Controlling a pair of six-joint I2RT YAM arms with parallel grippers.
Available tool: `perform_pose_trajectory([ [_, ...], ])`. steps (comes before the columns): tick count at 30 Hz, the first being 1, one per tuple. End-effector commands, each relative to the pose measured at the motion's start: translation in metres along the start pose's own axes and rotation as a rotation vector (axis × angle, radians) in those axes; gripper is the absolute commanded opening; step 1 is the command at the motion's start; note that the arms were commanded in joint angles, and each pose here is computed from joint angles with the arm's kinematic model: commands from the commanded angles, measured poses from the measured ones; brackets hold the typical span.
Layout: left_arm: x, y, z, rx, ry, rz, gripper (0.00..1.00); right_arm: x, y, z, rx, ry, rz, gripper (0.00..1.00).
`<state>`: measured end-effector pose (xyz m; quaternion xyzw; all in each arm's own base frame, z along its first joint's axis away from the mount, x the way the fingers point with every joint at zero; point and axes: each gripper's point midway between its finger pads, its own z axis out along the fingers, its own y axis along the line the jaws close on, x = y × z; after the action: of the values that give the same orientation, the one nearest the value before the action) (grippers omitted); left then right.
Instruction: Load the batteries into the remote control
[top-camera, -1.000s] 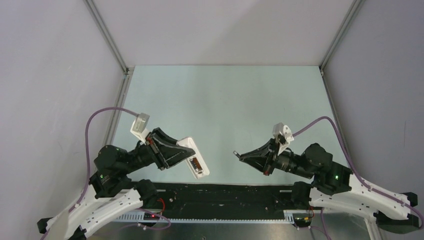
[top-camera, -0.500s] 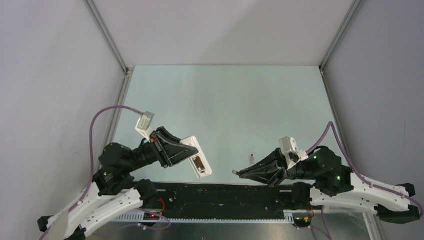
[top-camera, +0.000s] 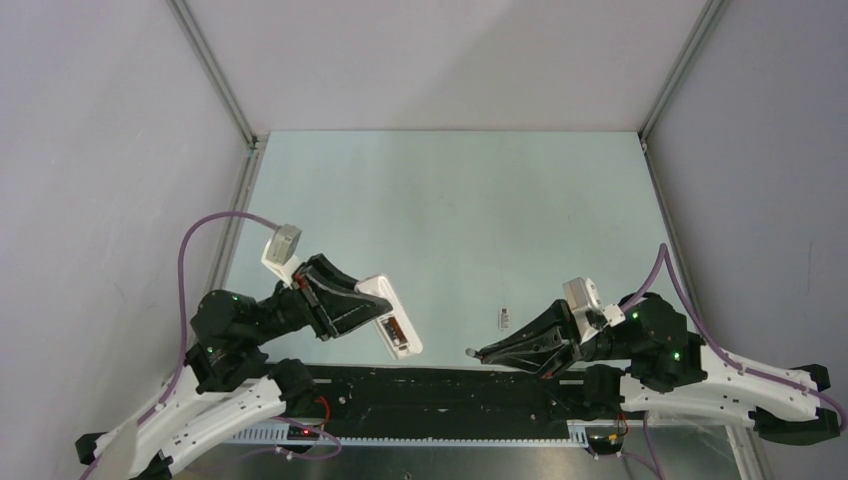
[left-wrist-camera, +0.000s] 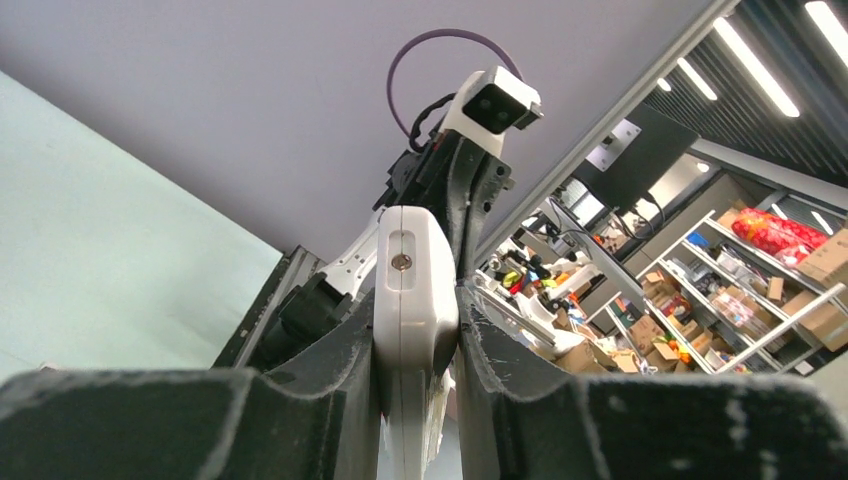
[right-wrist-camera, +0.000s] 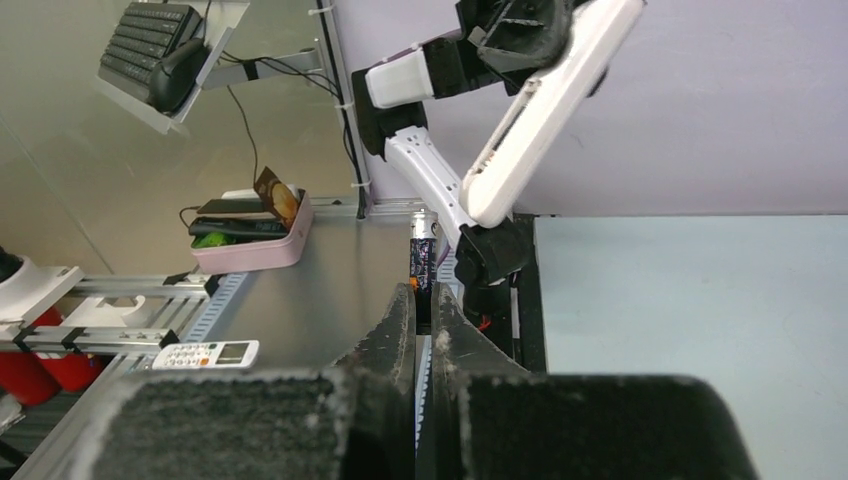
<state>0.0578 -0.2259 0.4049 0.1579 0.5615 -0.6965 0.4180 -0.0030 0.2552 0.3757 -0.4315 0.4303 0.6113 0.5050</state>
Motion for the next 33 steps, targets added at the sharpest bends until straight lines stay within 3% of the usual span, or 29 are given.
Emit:
perform_pose_trajectory([
  [1,-0.007,-0.025,-0.004,0.109,-0.021,0.035,0.0,0.0,-0.017,0.001,0.1,-0.004,0.01,0.0],
  [7,-0.01,-0.039,-0.009,0.169,-0.035,0.071,0.0,0.06,-0.057,0.006,0.302,0.2,0.101,0.0],
  [12,-0.012,-0.047,-0.011,0.201,-0.033,0.104,0.0,0.083,-0.069,0.009,0.36,0.265,0.126,0.0],
  [18,-0.011,-0.03,-0.008,0.121,-0.038,0.101,0.0,0.071,-0.088,0.0,0.487,0.209,0.122,0.0],
  [22,-0.019,0.023,-0.01,-0.154,-0.111,0.039,0.0,0.059,-0.107,-0.012,0.625,0.146,0.14,0.0],
  [26,-0.012,0.046,-0.011,-0.244,-0.112,0.008,0.0,0.048,-0.109,-0.009,0.651,0.089,0.135,0.0],
  [29,-0.011,0.047,-0.011,-0.235,-0.096,0.088,0.0,0.042,-0.109,-0.006,0.666,0.069,0.096,0.0],
  [33,-0.016,0.051,-0.022,-0.231,-0.112,0.309,0.0,0.041,-0.111,-0.004,0.673,0.072,0.061,0.0],
])
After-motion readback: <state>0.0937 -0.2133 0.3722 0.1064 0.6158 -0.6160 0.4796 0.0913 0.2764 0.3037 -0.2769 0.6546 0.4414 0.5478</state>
